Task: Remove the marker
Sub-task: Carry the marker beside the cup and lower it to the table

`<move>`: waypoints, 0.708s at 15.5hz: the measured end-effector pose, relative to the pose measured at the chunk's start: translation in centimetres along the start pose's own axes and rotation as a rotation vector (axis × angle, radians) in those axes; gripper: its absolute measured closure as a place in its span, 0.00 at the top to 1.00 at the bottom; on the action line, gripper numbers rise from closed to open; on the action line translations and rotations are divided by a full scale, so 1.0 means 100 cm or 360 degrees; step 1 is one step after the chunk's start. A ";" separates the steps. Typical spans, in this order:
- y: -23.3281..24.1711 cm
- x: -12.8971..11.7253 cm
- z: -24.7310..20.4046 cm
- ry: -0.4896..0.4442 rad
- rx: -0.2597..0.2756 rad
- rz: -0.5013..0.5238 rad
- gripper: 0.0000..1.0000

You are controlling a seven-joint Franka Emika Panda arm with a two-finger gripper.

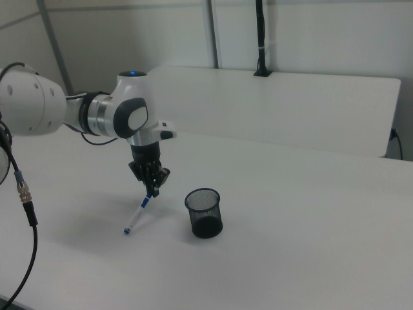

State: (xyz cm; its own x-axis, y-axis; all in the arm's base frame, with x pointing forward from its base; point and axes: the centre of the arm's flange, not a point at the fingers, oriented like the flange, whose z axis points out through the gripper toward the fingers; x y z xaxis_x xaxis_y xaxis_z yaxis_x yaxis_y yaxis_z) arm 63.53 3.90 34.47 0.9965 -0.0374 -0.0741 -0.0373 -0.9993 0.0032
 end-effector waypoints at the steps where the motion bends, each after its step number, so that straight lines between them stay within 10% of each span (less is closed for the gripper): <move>1: -0.001 0.001 0.004 0.0026 0.0005 -0.0002 0.17; 5: -0.002 0.001 0.012 0.0076 0.0000 -0.0015 0.22; 11: -0.002 0.002 0.013 0.0083 -0.0002 -0.0018 0.76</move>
State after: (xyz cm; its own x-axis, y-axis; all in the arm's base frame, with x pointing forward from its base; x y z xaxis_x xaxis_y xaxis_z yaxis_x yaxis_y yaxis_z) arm 63.59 4.09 33.11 0.9994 -0.0257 -0.0223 -0.0256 -0.9997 0.0041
